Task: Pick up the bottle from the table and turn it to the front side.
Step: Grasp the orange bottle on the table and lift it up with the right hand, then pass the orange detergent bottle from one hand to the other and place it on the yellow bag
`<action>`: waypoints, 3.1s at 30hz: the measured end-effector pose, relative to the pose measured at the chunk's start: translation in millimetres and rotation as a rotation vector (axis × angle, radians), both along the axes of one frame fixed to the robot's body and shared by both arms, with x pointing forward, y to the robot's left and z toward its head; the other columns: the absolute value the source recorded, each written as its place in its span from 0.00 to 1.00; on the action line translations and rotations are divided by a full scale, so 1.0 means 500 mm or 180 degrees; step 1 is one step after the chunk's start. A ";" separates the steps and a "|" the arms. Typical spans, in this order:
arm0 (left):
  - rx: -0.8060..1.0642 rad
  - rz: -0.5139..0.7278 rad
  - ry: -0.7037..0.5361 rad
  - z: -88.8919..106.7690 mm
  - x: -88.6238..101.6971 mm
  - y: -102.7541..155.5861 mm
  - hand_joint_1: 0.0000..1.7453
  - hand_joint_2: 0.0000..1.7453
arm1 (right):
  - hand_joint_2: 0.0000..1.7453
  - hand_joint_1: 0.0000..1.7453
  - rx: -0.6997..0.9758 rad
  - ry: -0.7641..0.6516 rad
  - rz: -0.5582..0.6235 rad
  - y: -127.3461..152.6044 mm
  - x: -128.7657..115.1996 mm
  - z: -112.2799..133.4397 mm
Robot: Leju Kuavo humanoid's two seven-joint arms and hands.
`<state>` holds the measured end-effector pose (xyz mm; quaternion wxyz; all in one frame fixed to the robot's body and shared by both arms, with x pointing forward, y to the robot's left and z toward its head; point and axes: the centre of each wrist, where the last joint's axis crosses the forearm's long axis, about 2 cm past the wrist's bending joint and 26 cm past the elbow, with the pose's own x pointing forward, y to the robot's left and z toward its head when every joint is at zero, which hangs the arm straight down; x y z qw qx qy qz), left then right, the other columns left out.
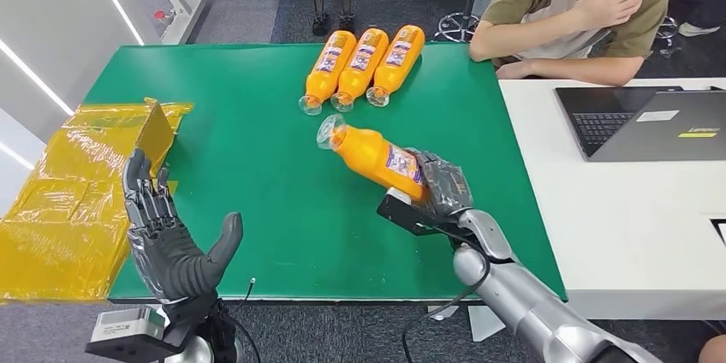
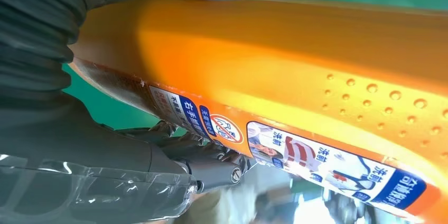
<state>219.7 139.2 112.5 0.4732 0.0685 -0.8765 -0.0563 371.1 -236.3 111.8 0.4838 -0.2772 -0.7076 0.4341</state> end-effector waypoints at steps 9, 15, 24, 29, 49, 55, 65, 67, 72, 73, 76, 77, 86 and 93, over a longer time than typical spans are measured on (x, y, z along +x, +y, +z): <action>-0.0165 -0.0798 0.0636 0.000 0.016 -0.022 0.00 1.00 | 1.00 1.00 0.1187 -0.0533 -0.0054 0.089 -0.137 -0.015; -0.0014 -0.1372 0.1044 -0.014 0.030 -0.041 0.00 1.00 | 1.00 1.00 0.1379 -0.0580 0.0117 0.127 -0.172 0.010; 0.0031 -0.1816 0.1194 -0.028 0.051 -0.050 0.00 1.00 | 1.00 1.00 0.1043 -0.0328 0.0513 0.157 -0.202 0.021; 0.0035 -0.1906 0.1215 -0.029 0.060 -0.051 0.00 1.00 | 1.00 1.00 0.0833 -0.0108 0.0709 0.175 -0.210 0.015; -0.0048 -0.1902 0.1220 -0.030 0.065 -0.051 0.00 1.00 | 1.00 1.00 0.0337 0.0268 0.1015 0.194 -0.201 0.003; -0.0141 -0.1971 0.1211 -0.026 0.069 -0.053 0.97 1.00 | 1.00 1.00 0.0258 0.0328 0.1137 0.198 -0.194 -0.004; -0.0219 -0.2009 0.1145 -0.014 0.078 -0.063 1.00 1.00 | 1.00 1.00 0.0271 0.0325 0.1138 0.205 -0.185 -0.010; -0.0222 -0.2008 0.1143 -0.014 0.079 -0.063 1.00 1.00 | 1.00 1.00 0.0278 0.0321 0.1134 0.205 -0.185 -0.011; -0.0249 -0.1993 0.1119 -0.013 0.083 -0.062 1.00 1.00 | 1.00 1.00 0.0342 0.0258 0.1126 0.207 -0.186 -0.010; -0.0255 -0.1990 0.1115 -0.012 0.084 -0.062 1.00 1.00 | 1.00 1.00 0.0376 0.0238 0.1123 0.207 -0.187 -0.011; -0.0273 -0.1982 0.1103 -0.011 0.085 -0.062 1.00 1.00 | 1.00 1.00 0.0493 0.0189 0.1111 0.209 -0.192 -0.012; -0.0276 -0.1979 0.1100 -0.010 0.086 -0.062 1.00 1.00 | 1.00 1.00 0.0512 0.0183 0.1108 0.210 -0.193 -0.013; -0.0285 -0.1921 0.1093 -0.009 0.087 -0.061 1.00 1.00 | 1.00 0.00 0.0713 0.0096 0.1119 0.213 -0.198 -0.012; 0.0181 -0.1077 0.0754 -0.009 0.087 -0.047 1.00 1.00 | 1.00 0.00 0.1916 -0.0496 0.0925 0.229 -0.212 0.020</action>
